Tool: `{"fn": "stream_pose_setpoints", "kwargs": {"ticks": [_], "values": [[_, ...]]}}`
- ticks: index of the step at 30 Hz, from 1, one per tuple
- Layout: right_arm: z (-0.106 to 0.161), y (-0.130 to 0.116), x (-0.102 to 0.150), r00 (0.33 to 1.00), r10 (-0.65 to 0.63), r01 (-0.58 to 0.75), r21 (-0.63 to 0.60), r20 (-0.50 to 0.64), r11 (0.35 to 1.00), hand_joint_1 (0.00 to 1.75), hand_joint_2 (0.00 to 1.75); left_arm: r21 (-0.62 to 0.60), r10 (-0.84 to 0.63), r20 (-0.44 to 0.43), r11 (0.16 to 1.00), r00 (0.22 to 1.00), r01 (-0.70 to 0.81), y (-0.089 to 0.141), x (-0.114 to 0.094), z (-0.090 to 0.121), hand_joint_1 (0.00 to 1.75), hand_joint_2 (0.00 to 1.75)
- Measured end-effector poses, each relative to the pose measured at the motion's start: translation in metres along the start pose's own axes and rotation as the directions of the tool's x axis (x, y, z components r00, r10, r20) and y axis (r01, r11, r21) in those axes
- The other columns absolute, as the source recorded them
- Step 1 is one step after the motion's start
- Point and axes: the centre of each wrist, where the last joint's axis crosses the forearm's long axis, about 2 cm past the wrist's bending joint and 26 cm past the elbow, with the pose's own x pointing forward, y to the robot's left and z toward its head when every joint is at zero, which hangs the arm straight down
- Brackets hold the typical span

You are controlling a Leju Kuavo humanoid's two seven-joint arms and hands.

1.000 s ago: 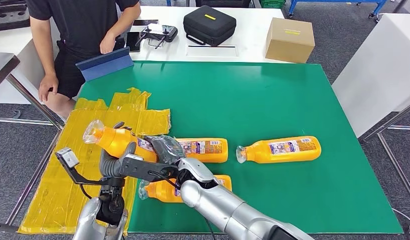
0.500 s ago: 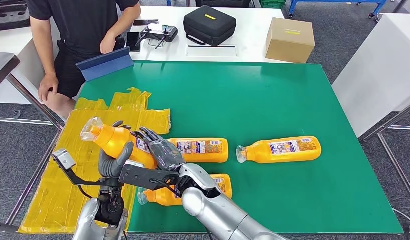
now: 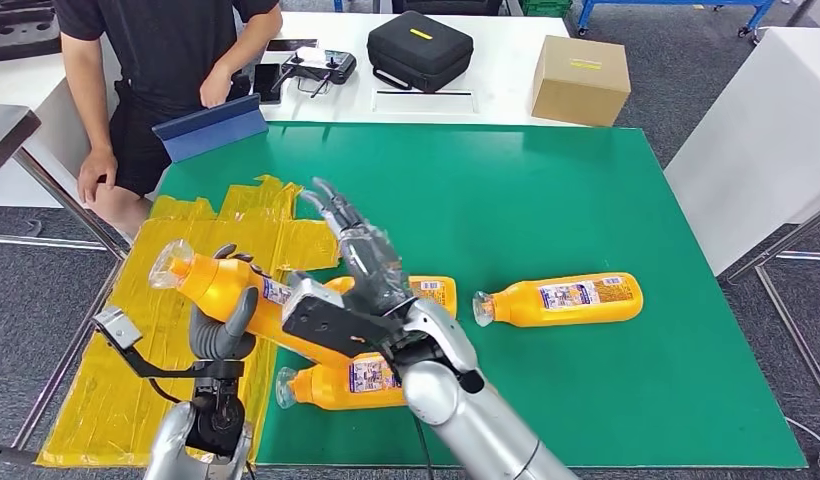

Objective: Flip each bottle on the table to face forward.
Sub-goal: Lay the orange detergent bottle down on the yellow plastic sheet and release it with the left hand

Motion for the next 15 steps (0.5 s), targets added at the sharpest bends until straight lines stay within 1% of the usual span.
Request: {"fn": "stream_pose_setpoints", "kwargs": {"ticks": [4,7,9,13,15], "values": [[0.013,-0.042,0.003,0.995,0.057,-0.045,-0.158,0.077,0.986,0.00,0.00,0.020,-0.008,0.028,1.000,1.000,0.007,0.004,0.003,0.008,1.75,1.75],[0.033,-0.076,0.000,0.986,0.124,-0.091,-0.260,0.111,0.961,0.00,0.00,0.050,-0.034,0.047,0.998,0.998,0.032,0.013,0.008,0.018,1.75,1.75],[0.049,-0.094,-0.005,0.979,0.166,-0.123,-0.303,0.119,0.945,0.00,0.00,0.067,-0.064,0.057,0.996,0.996,0.060,0.020,0.014,0.023,1.75,1.75],[0.080,-0.113,-0.012,0.969,0.227,-0.180,-0.351,0.098,0.919,0.00,0.00,0.107,-0.140,0.070,0.986,0.988,0.132,0.036,0.027,0.033,1.75,1.75],[0.092,-0.120,-0.014,0.965,0.247,-0.201,-0.363,0.084,0.910,0.00,0.00,0.121,-0.162,0.078,0.981,0.984,0.152,0.042,0.033,0.036,1.75,1.75]]}}
